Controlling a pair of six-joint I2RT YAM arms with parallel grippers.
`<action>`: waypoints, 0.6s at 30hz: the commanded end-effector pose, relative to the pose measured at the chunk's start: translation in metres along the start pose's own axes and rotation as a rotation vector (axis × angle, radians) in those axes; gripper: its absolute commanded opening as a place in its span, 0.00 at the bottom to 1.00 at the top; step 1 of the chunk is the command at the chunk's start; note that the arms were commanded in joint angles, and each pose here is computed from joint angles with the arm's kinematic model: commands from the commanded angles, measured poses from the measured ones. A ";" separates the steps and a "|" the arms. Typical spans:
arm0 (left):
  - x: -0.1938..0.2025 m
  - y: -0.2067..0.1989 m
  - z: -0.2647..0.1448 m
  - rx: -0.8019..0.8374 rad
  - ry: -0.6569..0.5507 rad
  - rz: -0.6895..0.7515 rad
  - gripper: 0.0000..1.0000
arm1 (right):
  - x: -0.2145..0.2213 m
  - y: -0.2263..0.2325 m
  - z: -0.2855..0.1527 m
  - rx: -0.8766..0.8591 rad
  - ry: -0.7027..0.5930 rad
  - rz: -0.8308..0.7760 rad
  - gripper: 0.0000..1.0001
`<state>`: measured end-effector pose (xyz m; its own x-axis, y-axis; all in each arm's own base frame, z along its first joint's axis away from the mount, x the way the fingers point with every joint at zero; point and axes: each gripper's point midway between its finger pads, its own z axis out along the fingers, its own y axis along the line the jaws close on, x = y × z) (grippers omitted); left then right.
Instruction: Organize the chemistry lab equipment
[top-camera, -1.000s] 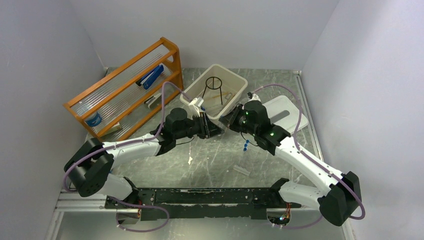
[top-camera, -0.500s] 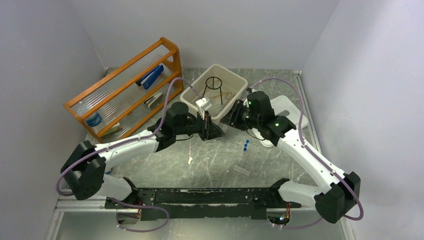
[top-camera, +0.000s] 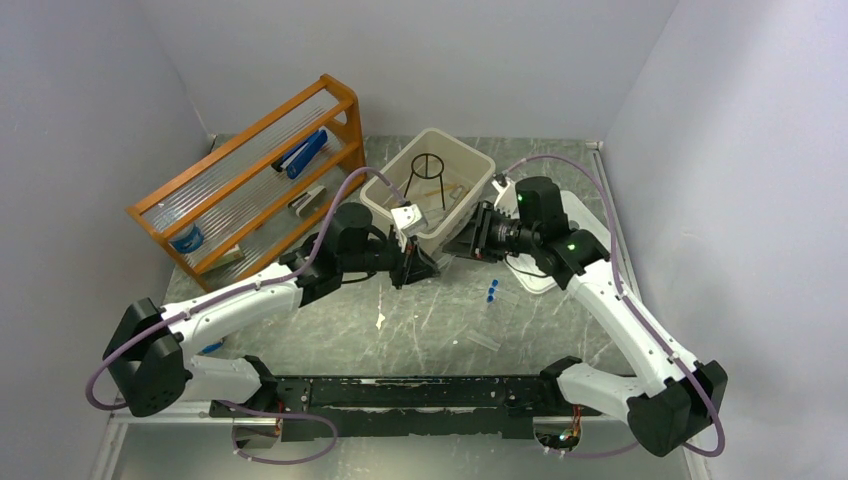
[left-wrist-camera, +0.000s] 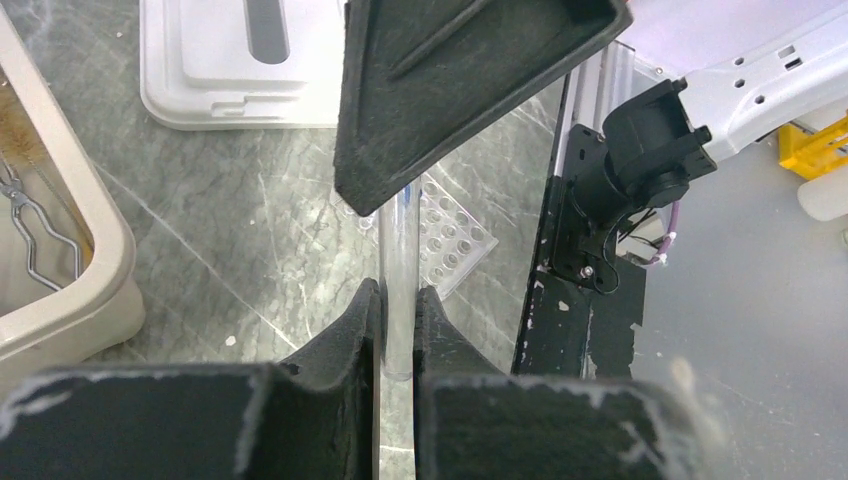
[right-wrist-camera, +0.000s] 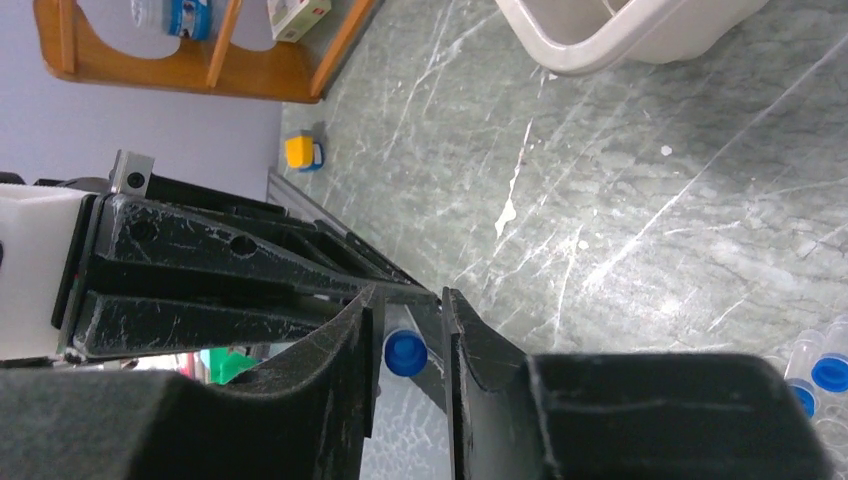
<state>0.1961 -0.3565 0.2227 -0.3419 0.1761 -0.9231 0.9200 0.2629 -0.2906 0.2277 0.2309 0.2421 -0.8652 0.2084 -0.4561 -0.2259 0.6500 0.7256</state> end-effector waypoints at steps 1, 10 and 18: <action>-0.028 0.006 -0.007 -0.041 -0.067 0.071 0.05 | 0.010 0.007 -0.014 -0.047 0.062 -0.014 0.30; -0.029 0.005 -0.009 -0.043 -0.065 0.080 0.05 | 0.010 0.009 -0.012 -0.080 0.085 0.000 0.20; -0.029 0.010 -0.009 -0.072 -0.061 0.046 0.35 | 0.001 -0.001 -0.010 -0.028 0.039 -0.024 0.14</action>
<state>0.2015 -0.3515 0.2213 -0.3252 0.1898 -0.9264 0.9205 0.2881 -0.2641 0.2158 0.2305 0.2461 -0.8937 0.1591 -0.4195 -0.2490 0.6020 0.7587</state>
